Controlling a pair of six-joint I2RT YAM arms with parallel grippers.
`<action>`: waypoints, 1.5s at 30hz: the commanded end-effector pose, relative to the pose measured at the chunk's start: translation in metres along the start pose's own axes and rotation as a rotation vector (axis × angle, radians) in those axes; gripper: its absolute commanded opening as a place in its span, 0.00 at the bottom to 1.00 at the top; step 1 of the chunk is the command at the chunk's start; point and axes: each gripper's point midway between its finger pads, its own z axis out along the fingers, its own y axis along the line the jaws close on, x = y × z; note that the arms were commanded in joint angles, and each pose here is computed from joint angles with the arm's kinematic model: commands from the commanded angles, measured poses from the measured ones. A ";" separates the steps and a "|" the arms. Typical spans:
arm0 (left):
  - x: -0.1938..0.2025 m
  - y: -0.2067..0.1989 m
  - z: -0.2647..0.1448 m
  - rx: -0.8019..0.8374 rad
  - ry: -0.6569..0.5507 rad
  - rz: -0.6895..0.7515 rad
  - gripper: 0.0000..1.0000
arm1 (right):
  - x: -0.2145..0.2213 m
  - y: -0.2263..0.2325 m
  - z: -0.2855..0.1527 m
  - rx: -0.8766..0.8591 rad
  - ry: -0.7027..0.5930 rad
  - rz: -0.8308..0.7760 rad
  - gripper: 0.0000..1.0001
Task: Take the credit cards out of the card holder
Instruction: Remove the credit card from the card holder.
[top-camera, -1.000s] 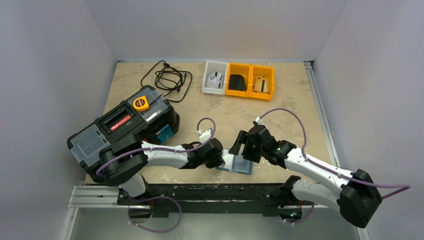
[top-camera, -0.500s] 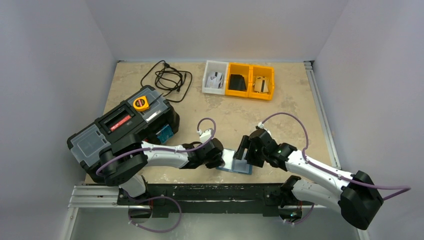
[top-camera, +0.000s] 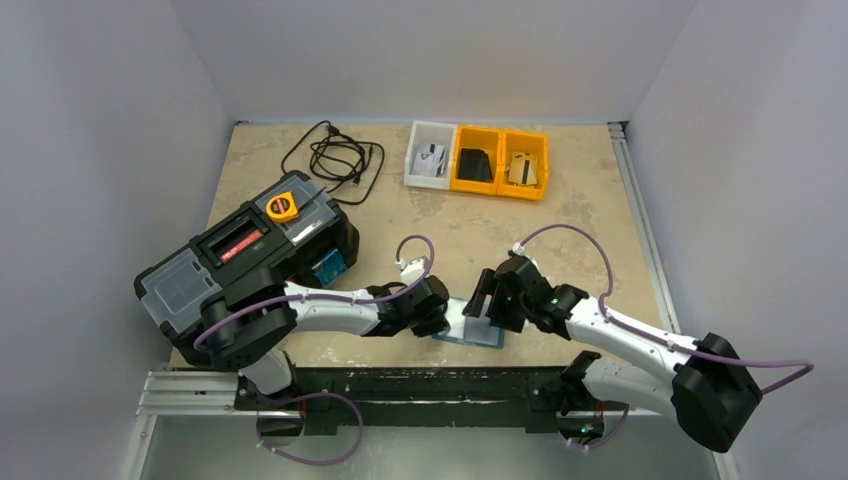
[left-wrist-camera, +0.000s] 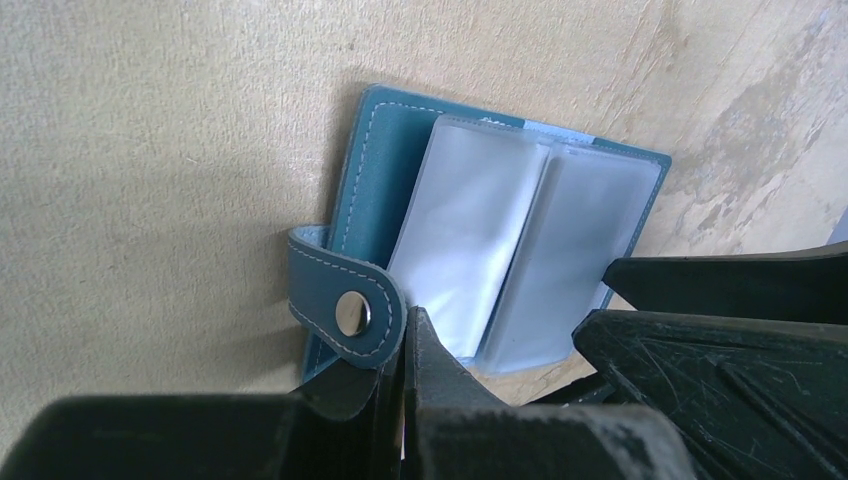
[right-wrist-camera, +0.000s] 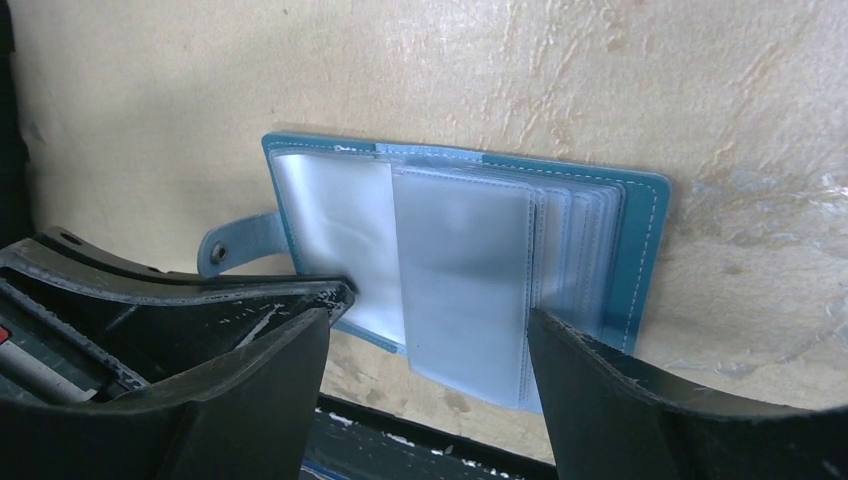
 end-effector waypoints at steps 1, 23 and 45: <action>0.014 0.032 0.006 -0.113 0.043 0.054 0.00 | 0.006 0.004 0.009 -0.030 0.029 0.016 0.73; 0.012 0.029 0.005 -0.094 0.033 0.076 0.00 | 0.005 0.055 0.007 -0.216 0.092 0.058 0.74; -0.003 0.016 -0.051 -0.006 0.012 0.180 0.07 | -0.002 0.055 0.004 -0.188 0.066 0.027 0.83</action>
